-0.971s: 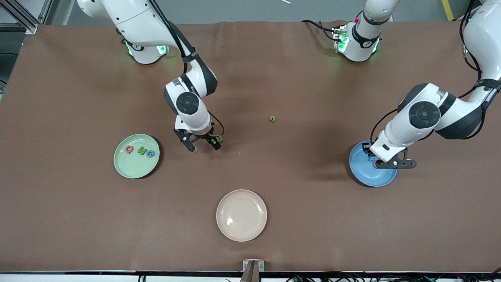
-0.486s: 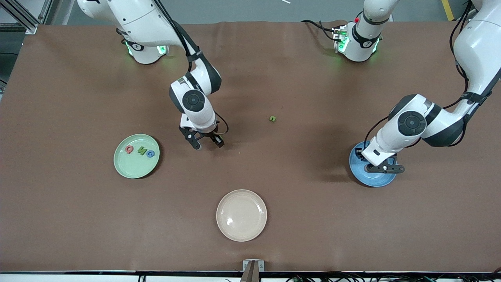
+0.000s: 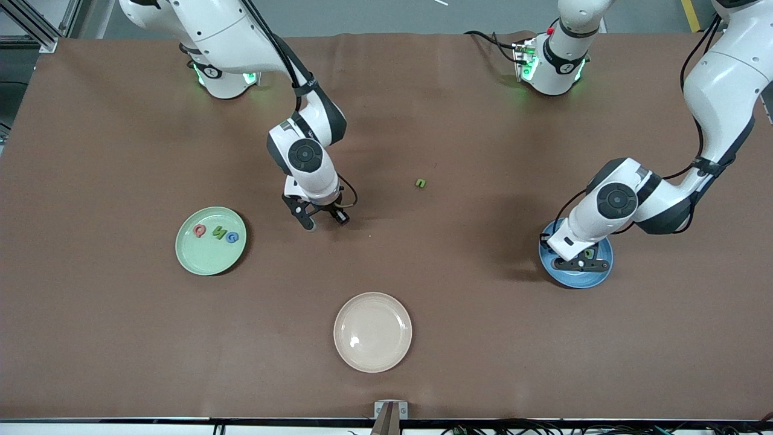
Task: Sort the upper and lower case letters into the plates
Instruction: 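Place the blue m in the blue plate while the right gripper grasps B, then place the green B in the green plate with the right gripper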
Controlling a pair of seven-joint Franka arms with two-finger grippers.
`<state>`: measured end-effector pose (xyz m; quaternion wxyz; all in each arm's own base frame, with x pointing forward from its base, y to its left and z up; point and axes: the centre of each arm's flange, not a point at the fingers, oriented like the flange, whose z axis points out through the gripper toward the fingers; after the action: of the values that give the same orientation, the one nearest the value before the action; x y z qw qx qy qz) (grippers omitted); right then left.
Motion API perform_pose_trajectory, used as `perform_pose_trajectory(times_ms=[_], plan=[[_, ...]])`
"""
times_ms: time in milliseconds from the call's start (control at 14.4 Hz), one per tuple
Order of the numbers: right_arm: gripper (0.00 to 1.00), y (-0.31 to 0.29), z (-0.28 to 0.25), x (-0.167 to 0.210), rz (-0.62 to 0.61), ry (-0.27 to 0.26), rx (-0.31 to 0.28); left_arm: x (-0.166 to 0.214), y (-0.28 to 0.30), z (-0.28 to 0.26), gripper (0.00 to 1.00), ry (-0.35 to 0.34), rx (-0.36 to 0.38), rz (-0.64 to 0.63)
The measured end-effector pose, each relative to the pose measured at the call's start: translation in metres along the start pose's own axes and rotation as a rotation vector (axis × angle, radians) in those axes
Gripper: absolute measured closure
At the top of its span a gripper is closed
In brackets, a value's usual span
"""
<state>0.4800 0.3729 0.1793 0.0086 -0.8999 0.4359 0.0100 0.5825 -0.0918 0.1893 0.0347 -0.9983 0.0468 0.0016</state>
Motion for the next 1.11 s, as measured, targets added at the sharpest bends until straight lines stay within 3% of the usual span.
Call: perform_pose_trajectory(times_ms=[278,486,624,763,971,1041,1110], plan=[[0.62,-0.001,0.0,-0.001,0.006,0.0,0.002,0.001,0.0,0.0,0.73,0.002,0.001,0.0],[0.65,-0.002,0.0,-0.001,0.01,0.0,0.002,0.004,-0.003,-0.002,0.69,0.006,0.002,-0.007],[0.65,-0.005,-0.003,0.004,0.011,0.005,0.009,0.007,-0.004,-0.006,0.56,0.016,0.003,-0.011],[0.65,-0.013,-0.015,0.027,-0.016,0.012,-0.004,0.009,0.005,-0.022,0.36,0.013,0.016,0.003],[0.65,-0.022,-0.053,0.113,-0.099,0.004,-0.037,0.013,0.037,-0.093,0.07,-0.039,0.041,-0.005],[0.65,-0.018,-0.066,0.149,-0.137,0.003,-0.032,0.015,0.048,-0.122,0.0,-0.052,0.033,-0.012],[0.65,-0.01,-0.074,0.184,-0.178,0.003,-0.026,0.015,0.058,-0.147,0.0,-0.061,0.018,-0.02]])
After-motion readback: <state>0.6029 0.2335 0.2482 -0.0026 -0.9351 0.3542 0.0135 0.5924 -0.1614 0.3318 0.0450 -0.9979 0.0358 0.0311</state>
